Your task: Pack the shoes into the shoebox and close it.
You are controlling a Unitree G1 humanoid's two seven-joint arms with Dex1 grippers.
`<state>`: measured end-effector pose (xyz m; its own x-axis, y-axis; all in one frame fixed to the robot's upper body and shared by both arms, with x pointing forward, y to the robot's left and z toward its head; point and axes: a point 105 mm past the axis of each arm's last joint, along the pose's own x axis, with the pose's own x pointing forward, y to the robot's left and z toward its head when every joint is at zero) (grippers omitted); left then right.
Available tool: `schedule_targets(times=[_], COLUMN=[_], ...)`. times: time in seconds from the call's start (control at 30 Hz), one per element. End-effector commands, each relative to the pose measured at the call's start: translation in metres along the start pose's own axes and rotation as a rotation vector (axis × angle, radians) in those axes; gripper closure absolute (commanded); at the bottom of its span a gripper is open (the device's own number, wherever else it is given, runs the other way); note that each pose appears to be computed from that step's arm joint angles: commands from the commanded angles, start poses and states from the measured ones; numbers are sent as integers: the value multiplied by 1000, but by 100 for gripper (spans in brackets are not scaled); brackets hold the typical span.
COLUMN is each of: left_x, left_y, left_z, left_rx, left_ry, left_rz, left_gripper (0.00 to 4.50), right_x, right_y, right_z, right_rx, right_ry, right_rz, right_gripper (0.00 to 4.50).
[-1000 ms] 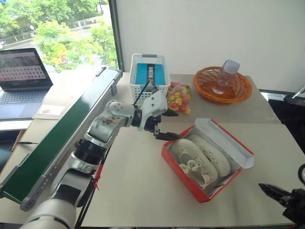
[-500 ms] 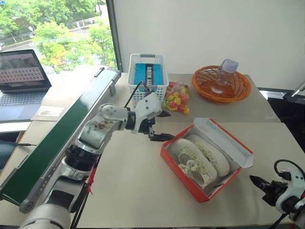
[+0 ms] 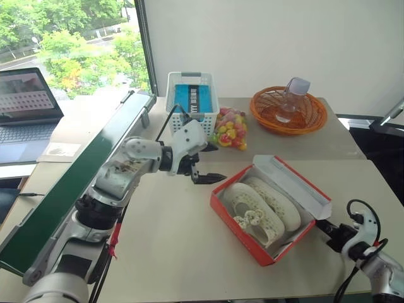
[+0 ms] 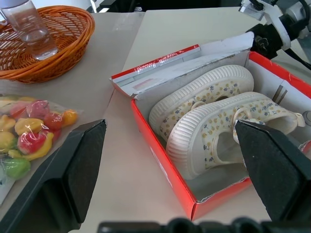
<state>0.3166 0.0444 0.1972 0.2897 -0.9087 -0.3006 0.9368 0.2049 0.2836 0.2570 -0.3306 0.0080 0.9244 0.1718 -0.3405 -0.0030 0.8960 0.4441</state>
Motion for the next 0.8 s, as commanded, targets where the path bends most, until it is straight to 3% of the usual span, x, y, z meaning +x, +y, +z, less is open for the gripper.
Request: schedule_targets(times=[0.03, 0.37, 0.67, 0.8], left_x=[-4, -6, -6, -7], left_y=[5, 9, 10, 13], left_z=[23, 30, 28, 27], left_rx=[46, 75, 73, 73], left_ry=[-57, -42, -34, -33], left_rz=[34, 49, 56, 64], left_gripper=[0, 0, 0, 0], right_x=[3, 7, -33, -47], right_y=[-13, 5, 41, 76], right_z=[13, 71, 147, 160], right_rx=[45, 68, 154, 163], right_ry=[-122, -326, -596, -586], right_rz=[-29, 96, 297, 461], right_gripper=[446, 446, 446, 446])
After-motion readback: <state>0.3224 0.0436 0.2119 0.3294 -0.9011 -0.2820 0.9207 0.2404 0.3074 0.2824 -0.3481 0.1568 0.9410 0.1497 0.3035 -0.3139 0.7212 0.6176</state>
